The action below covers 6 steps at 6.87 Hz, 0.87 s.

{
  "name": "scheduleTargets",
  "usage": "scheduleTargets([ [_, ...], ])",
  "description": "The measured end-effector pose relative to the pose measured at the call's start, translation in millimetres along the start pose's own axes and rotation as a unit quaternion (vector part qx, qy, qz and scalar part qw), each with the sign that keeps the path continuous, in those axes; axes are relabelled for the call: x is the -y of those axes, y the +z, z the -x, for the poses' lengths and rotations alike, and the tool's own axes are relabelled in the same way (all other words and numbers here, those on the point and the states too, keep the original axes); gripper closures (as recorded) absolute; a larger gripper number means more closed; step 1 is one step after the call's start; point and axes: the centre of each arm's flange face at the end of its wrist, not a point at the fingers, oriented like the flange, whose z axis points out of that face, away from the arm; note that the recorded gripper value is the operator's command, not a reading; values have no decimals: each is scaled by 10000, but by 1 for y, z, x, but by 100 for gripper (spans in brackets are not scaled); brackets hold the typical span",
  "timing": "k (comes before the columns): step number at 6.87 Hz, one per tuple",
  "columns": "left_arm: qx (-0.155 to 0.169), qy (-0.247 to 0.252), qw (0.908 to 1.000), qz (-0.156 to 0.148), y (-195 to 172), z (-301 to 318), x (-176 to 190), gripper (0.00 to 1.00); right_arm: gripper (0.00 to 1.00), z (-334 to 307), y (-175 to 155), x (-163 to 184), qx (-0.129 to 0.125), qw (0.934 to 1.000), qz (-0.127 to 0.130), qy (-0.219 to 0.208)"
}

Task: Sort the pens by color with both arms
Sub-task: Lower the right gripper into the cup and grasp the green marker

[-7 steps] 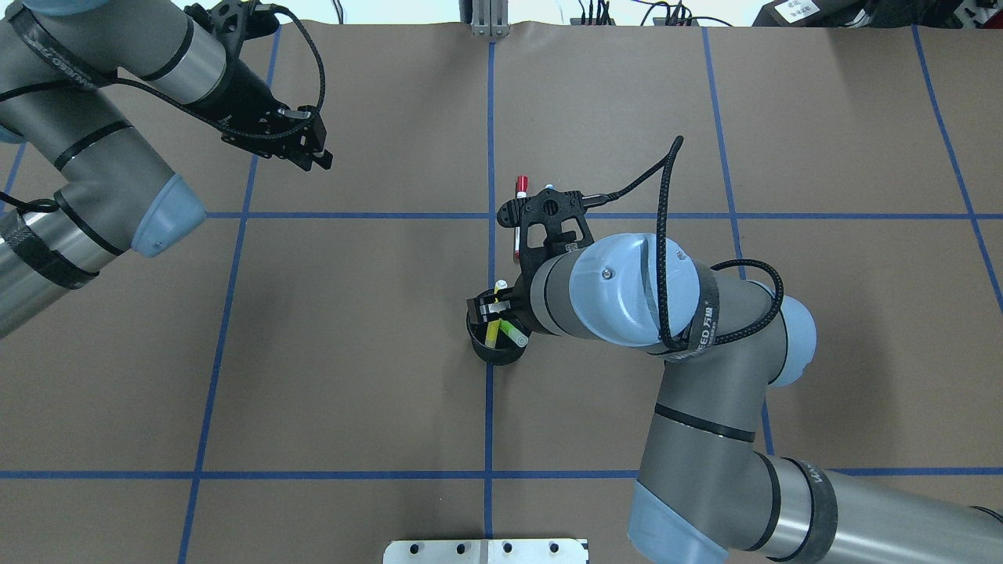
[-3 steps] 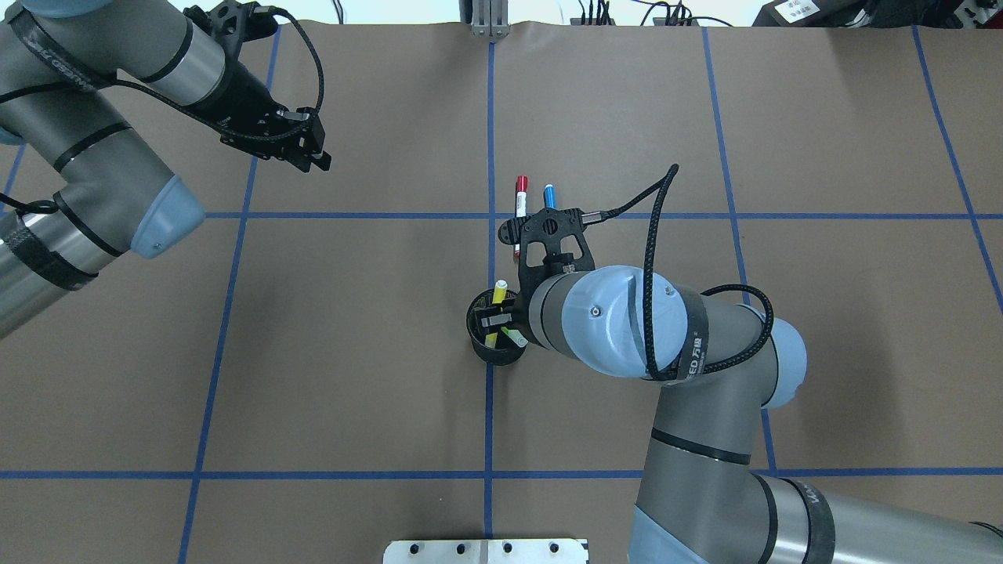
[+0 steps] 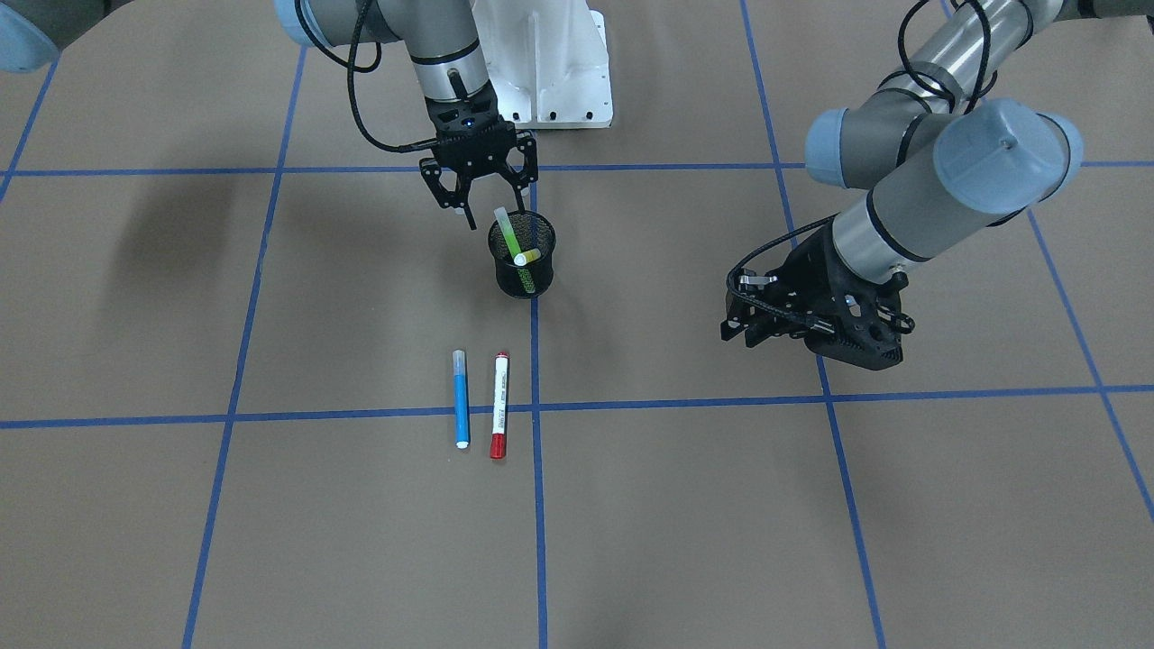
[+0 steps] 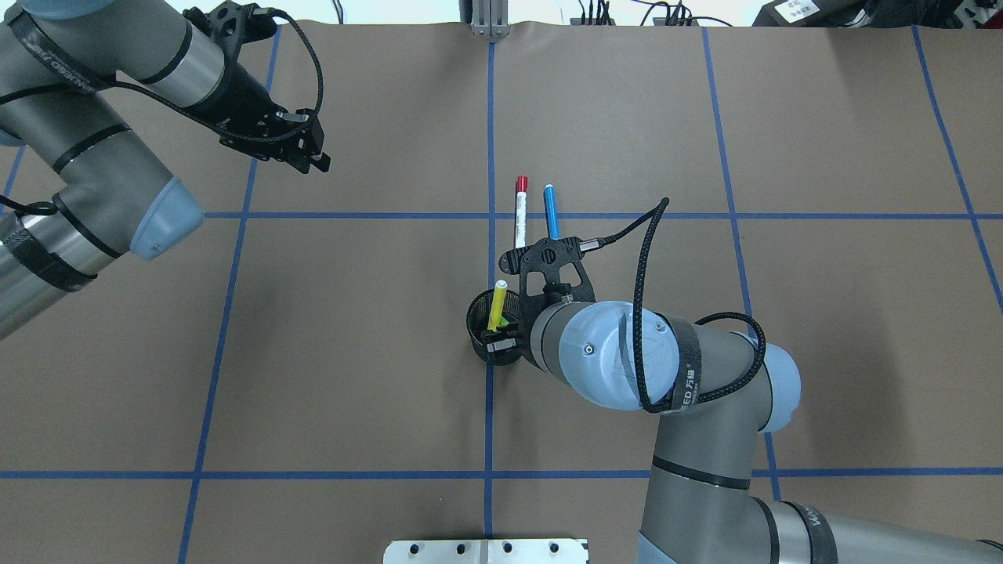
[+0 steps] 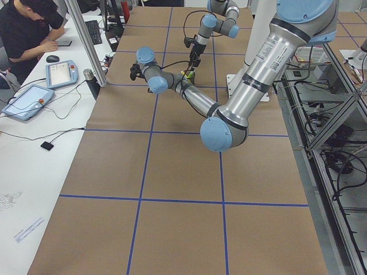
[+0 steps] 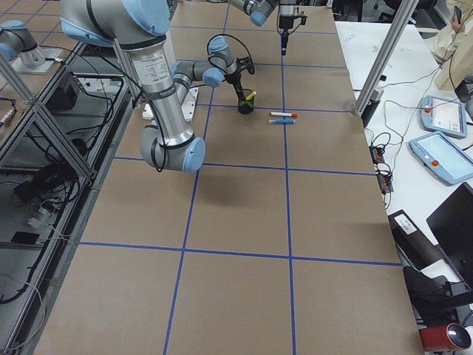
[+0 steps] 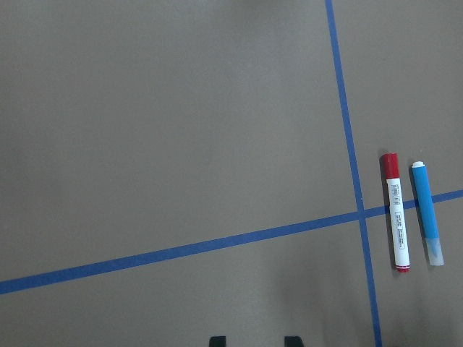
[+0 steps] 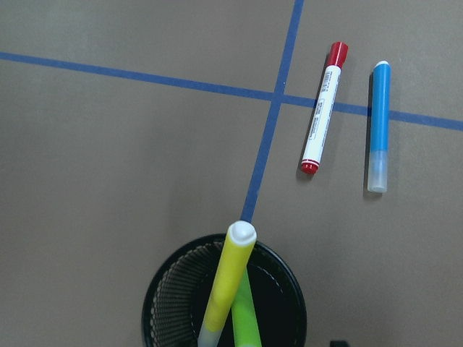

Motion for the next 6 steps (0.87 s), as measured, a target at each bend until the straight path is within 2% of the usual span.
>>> scheduleTargets([
  [1, -3, 3, 10000, -2, 0, 0, 0, 61, 43, 0, 1, -2, -5, 10000, 16, -21],
  [2, -4, 5, 10000, -3, 0, 0, 0, 61, 46, 0, 1, -2, 1, 10000, 31, -33],
  [6, 9, -6, 10000, -2, 0, 1, 0, 61, 49, 5, 0, -2, 40, 9995, 35, -295],
])
